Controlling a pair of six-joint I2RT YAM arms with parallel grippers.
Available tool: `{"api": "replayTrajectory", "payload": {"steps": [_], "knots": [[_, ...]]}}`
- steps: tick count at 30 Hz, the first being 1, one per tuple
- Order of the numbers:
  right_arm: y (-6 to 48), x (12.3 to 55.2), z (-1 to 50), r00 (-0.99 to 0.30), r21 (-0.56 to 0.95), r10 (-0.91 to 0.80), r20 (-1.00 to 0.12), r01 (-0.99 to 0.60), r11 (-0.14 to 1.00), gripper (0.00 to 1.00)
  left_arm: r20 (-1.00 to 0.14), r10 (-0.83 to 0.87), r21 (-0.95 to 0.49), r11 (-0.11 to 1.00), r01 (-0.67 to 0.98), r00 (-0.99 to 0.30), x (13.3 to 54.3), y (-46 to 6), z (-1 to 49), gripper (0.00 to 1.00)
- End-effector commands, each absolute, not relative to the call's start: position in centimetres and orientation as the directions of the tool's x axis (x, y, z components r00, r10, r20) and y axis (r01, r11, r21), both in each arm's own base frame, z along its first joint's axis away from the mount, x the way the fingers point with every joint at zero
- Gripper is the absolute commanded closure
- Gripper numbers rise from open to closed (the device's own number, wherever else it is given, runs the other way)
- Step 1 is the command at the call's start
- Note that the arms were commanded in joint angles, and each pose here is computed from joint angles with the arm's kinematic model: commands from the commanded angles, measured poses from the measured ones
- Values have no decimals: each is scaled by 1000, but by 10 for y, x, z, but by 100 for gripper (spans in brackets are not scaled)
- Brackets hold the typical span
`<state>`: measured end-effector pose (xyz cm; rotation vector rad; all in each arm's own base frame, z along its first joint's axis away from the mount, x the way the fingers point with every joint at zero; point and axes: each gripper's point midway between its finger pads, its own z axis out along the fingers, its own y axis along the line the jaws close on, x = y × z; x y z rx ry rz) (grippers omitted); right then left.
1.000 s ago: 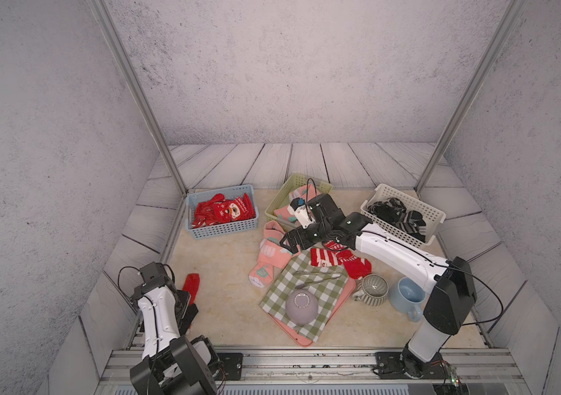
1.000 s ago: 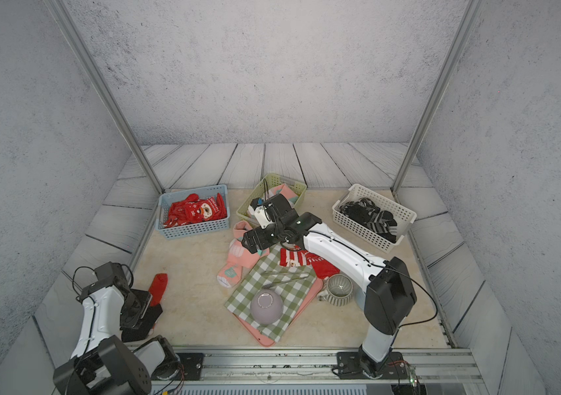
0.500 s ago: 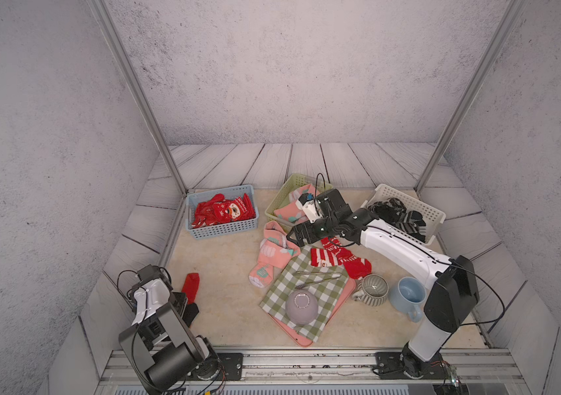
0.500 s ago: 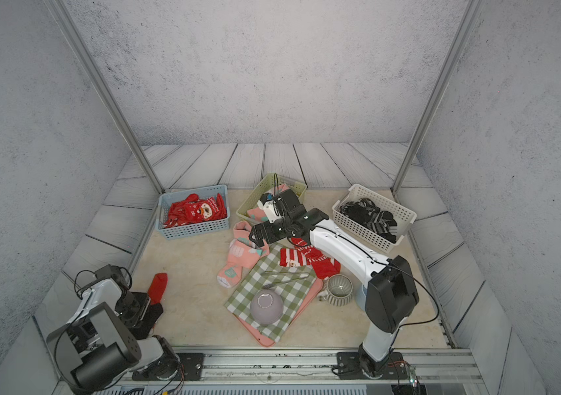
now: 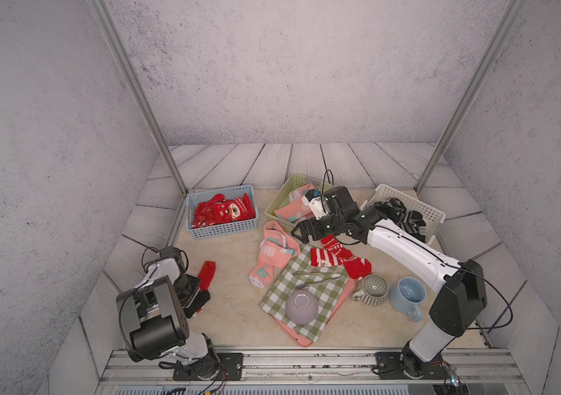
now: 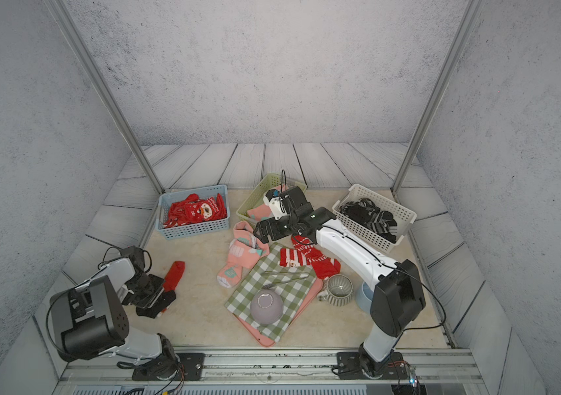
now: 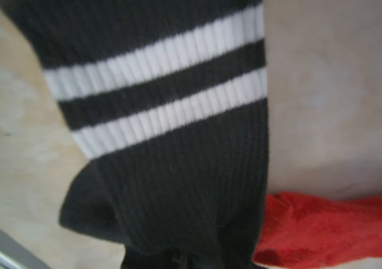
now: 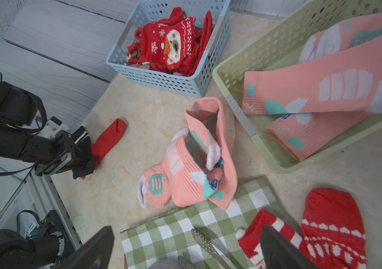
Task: Sort the socks into the basket by color
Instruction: Move the sock to the center of the board.
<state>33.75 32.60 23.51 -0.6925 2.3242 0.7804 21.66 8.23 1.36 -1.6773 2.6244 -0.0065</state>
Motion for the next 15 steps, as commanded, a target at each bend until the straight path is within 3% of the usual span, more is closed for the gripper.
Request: {"api": "replayTrajectory", "payload": {"steps": [1,5,15], "knots": [[320,331,243,-695,368,-264,-669,-618,694,1,-12,-875,-48,484,-874,-484,234,66,11,86],[316,329,241,-700,365,-265,-664,-612,701,1,-65,-790,-48,613,-789,-610,256,46,25,96],[310,318,239,-709,375,-267,-652,-609,699,1,-183,-577,-76,815,-574,-796,293,-9,57,96]]}}
